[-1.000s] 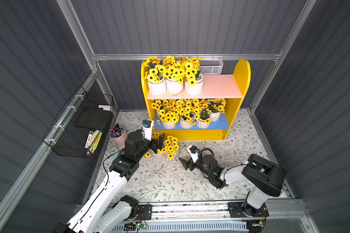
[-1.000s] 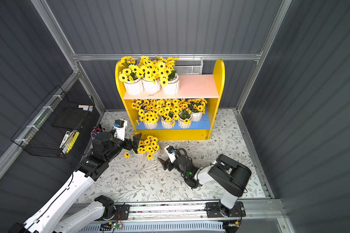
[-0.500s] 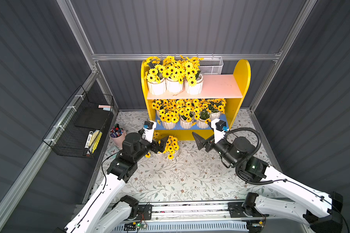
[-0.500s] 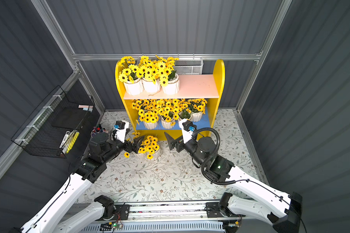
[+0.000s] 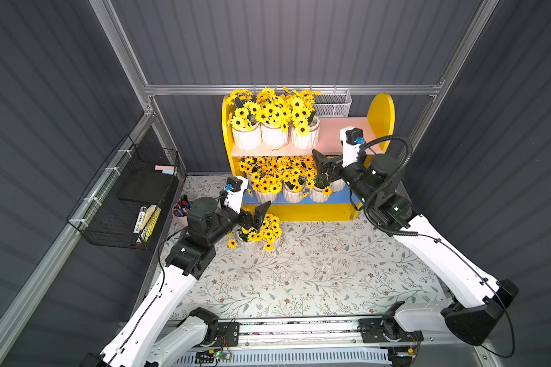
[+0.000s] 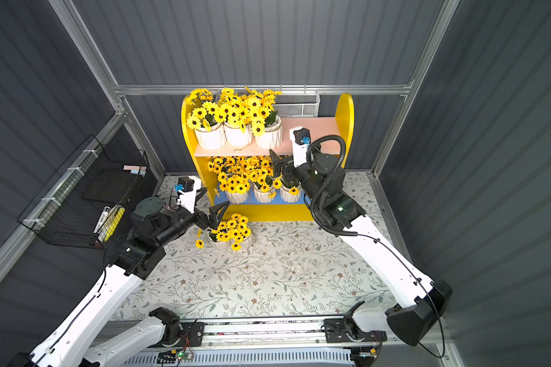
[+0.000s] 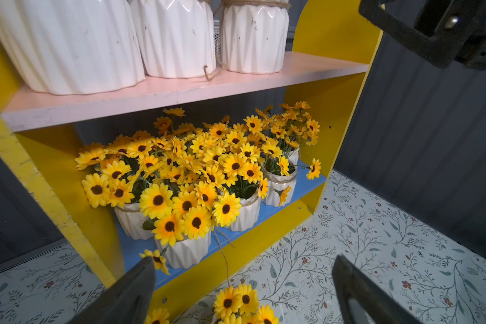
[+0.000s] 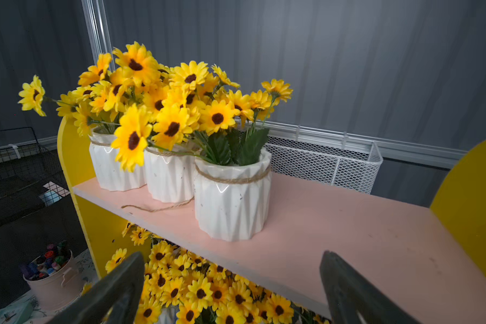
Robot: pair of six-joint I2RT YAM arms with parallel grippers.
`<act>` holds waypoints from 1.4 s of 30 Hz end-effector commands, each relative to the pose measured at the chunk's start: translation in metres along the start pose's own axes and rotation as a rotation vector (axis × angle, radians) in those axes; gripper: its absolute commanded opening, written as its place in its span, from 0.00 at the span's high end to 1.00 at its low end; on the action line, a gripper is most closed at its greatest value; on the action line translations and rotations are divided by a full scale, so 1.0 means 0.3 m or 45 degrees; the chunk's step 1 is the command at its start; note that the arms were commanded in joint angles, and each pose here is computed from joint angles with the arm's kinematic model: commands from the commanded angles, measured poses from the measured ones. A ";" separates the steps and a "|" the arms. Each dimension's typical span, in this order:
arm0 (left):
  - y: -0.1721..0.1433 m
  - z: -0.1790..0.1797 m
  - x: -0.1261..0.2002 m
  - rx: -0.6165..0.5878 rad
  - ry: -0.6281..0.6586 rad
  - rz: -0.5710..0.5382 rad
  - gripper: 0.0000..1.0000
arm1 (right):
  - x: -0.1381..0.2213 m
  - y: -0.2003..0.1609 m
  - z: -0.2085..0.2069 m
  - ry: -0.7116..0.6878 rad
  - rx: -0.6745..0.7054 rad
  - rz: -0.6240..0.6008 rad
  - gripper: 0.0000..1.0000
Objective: Take the sunflower pots off the shelves
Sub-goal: Pick up the sunflower pot from the shelf.
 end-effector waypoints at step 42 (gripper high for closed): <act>-0.088 -0.026 0.004 -0.027 -0.049 0.023 0.01 | -0.442 -0.079 -0.048 0.255 -0.061 0.051 0.01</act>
Point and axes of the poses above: each gripper's point midway between its finger pads, its own x axis back along the fingers, its own z axis along the line the jaws close on, y = z × x, the point moved 6 cm from there along x, back along the fingers, and after that the axes turned 7 degrees about -x, right-handed, at the moved point
